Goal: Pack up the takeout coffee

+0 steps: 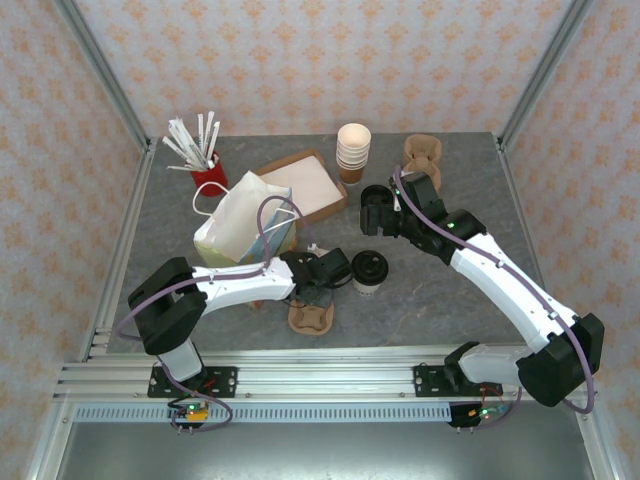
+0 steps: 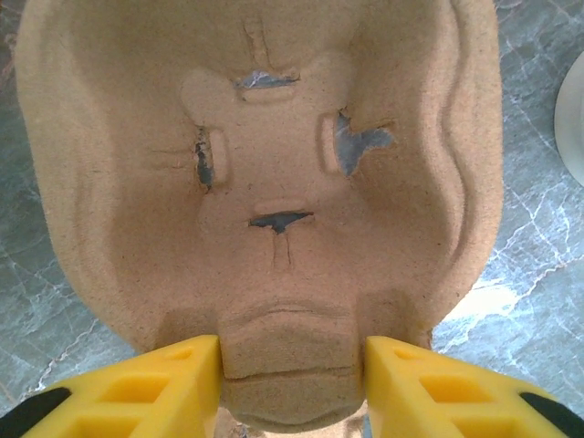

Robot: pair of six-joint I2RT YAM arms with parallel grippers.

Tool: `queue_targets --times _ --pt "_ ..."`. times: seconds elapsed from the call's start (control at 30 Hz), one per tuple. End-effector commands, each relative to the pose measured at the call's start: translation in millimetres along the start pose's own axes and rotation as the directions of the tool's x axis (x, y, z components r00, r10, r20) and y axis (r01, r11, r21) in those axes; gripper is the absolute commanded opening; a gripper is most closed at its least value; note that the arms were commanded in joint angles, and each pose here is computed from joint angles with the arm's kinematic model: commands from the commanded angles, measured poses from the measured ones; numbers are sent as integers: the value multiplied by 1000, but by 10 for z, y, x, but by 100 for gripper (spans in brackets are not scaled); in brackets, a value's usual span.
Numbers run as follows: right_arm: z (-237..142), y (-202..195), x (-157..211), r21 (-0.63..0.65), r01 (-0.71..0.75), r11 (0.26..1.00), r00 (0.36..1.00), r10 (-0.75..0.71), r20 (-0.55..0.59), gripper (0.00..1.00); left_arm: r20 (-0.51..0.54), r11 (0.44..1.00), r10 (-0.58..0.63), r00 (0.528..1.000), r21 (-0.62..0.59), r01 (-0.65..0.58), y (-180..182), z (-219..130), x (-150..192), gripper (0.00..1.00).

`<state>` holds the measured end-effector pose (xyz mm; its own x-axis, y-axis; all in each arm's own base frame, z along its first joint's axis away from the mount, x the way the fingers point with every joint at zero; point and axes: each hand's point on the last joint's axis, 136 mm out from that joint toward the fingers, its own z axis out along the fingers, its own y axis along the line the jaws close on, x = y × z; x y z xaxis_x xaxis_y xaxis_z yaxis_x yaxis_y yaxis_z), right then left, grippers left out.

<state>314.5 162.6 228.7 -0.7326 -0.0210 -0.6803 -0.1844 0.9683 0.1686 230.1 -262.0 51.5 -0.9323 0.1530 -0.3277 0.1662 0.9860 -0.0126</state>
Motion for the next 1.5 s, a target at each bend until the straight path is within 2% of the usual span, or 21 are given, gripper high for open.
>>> queue_targets --times 0.0,0.23,0.47,0.63,0.87,1.03,1.27,1.37,1.47 --pt "-13 -14 -36 1 -20 1000 1000 20 17 100 -14 1000 -25 1000 -9 25 13 63 26 42" --pt "-22 -7 -46 -1 -19 1000 1000 19 19 100 0 1000 -17 1000 8 17 -5 -37 -6 35" --pt "-66 -10 -74 -1 -21 1000 999 21 29 100 46 992 127 991 19 -128 -11 -458 -7 32" --pt "-117 23 -120 -18 -23 1000 999 23 39 100 56 963 262 963 44 -265 22 -890 53 32" --pt "-268 105 -284 -55 -26 998 997 30 75 100 123 909 356 927 184 -373 -20 -1575 55 30" --pt "-389 26 -453 -3 -19 1000 993 19 118 99 236 850 390 890 280 -447 -191 -2142 -132 30" --pt "-510 -140 -618 21 -81 996 984 77 160 100 390 760 394 832 371 -533 -540 -2945 -541 30" --pt "-533 -4 -652 -52 -67 996 984 74 161 100 427 813 348 835 306 -496 -308 -3185 -822 30" --pt "-561 265 -700 -193 -36 981 986 66 155 98 449 887 264 854 234 -398 147 -3354 -1077 30"
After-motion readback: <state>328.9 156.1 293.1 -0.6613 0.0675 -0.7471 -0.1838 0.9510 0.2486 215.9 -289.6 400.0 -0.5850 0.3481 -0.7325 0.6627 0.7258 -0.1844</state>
